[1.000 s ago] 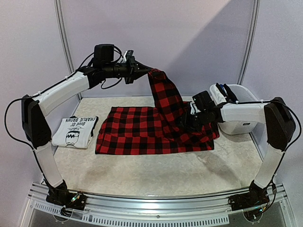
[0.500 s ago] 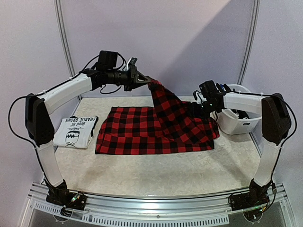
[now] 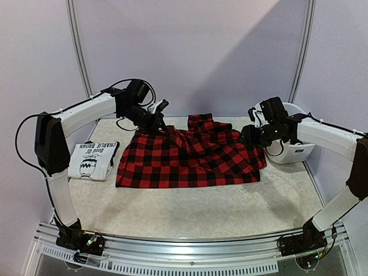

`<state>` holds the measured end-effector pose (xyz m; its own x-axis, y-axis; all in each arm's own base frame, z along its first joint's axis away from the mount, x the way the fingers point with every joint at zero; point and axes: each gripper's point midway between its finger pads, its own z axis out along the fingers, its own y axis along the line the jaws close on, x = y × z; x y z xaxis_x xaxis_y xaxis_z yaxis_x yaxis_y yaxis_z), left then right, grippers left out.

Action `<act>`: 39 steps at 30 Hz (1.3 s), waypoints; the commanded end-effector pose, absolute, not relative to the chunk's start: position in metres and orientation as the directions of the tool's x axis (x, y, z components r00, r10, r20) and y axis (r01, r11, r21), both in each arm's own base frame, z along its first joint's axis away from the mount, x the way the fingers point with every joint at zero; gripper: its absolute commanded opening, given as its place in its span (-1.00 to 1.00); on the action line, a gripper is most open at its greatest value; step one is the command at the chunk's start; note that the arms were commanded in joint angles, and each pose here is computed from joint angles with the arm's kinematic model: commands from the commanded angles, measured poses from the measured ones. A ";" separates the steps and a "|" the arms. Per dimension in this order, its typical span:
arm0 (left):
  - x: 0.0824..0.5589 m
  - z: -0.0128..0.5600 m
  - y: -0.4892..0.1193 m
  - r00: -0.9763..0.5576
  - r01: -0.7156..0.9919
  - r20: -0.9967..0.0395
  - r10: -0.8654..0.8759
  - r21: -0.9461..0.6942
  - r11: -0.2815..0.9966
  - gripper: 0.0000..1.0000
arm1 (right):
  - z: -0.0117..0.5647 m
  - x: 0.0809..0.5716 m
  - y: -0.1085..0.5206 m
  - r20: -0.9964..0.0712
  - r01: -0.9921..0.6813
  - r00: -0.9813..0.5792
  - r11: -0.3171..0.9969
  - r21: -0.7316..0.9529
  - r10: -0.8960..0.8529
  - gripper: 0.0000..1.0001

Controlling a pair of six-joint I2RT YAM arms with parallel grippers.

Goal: Fold and stack the mixed laundry pile
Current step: Fold the flattened shirt at the center of the board.

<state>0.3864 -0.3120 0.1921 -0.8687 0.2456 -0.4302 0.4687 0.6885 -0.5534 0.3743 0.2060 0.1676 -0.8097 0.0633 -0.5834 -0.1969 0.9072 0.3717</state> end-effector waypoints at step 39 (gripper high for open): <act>0.325 0.089 -0.144 -0.999 0.038 -0.035 0.030 -0.234 0.972 -0.10 | 0.169 0.318 0.187 -0.455 0.030 -0.843 0.870 0.492 0.286 0.14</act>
<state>0.3190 -0.1575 0.0781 -0.9970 0.0738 0.0231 0.0640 0.9552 -0.2889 0.3209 0.1794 0.1790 -0.8154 0.2982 -0.4961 0.0024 0.8588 0.5123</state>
